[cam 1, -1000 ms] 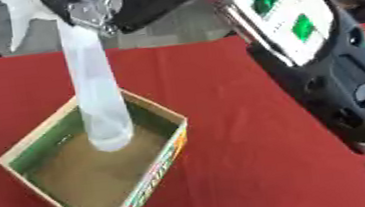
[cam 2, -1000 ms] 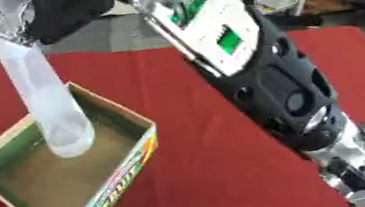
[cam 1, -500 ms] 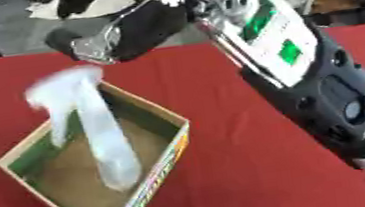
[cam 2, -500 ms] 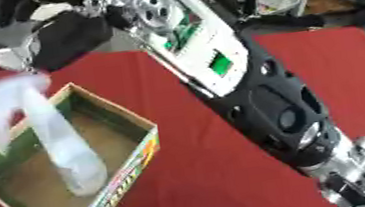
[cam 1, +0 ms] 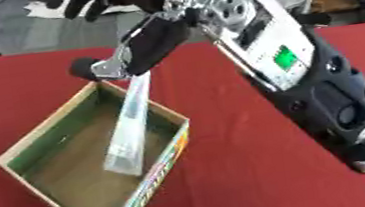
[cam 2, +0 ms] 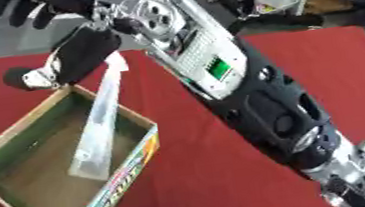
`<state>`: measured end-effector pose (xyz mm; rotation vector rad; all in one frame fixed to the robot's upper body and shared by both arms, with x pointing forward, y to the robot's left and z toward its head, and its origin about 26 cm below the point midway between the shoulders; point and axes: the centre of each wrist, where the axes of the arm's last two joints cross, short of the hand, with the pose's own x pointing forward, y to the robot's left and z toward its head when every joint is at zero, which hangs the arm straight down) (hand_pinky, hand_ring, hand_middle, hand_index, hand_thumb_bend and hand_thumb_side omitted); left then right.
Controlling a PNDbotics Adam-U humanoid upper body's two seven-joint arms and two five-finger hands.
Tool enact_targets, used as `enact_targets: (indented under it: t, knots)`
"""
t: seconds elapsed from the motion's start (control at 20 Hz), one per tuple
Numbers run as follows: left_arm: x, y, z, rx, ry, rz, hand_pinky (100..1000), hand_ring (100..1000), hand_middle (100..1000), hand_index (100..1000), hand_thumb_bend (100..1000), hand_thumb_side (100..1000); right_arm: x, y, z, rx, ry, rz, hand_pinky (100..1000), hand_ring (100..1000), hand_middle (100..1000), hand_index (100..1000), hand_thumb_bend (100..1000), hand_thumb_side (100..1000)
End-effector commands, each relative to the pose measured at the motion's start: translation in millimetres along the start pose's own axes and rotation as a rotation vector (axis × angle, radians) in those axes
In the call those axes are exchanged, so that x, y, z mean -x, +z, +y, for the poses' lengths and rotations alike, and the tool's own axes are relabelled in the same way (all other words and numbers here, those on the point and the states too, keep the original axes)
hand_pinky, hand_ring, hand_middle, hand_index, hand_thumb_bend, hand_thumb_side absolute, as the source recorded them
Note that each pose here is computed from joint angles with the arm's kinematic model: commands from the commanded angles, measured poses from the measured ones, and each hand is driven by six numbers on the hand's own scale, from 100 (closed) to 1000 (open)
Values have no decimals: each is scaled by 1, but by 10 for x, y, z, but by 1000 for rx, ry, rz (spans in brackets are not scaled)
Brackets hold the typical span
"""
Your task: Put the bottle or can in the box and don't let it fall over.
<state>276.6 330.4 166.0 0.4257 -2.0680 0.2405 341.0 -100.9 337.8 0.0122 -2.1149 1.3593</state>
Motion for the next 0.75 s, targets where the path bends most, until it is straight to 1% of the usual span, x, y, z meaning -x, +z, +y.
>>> enact_targets:
  t: [0.05,0.25,0.3,0.35,0.4,0.55,0.6,0.7,0.75]
  knots:
    - [-82,-29,14,7,-7,-34,718,742,739,736,100,704,-135,85,-215,90,16,-44,805,807,784,831,313,100]
    - [-81,-28,28,4,-13,-35,719,742,739,736,100,702,-189,255,-452,233,1,-61,805,804,781,824,229,100]
    - [-80,-27,34,4,-15,-36,719,741,738,736,100,700,-185,319,-514,277,-4,-60,805,803,780,821,156,100]
    - [-81,-28,37,4,-16,-36,719,741,738,735,100,700,-176,385,-567,320,-12,-58,805,803,780,821,146,100]
    - [-84,-31,39,6,-18,-38,719,741,738,736,100,699,-154,459,-618,365,-21,-52,806,804,781,822,100,147]
    - [-97,-44,39,19,-24,-47,719,741,738,736,100,696,-55,702,-736,484,-31,-12,806,807,783,825,100,171]
    - [-102,-48,37,25,-26,-50,719,741,738,736,100,696,-19,788,-768,523,-31,6,806,808,787,824,100,208]
    - [-110,-56,34,37,-29,-56,719,741,738,737,100,694,40,951,-813,601,-31,35,806,814,790,825,100,123]
    - [-114,-60,34,43,-31,-60,719,741,738,737,100,693,70,1038,-832,647,-32,48,806,815,791,826,100,110]
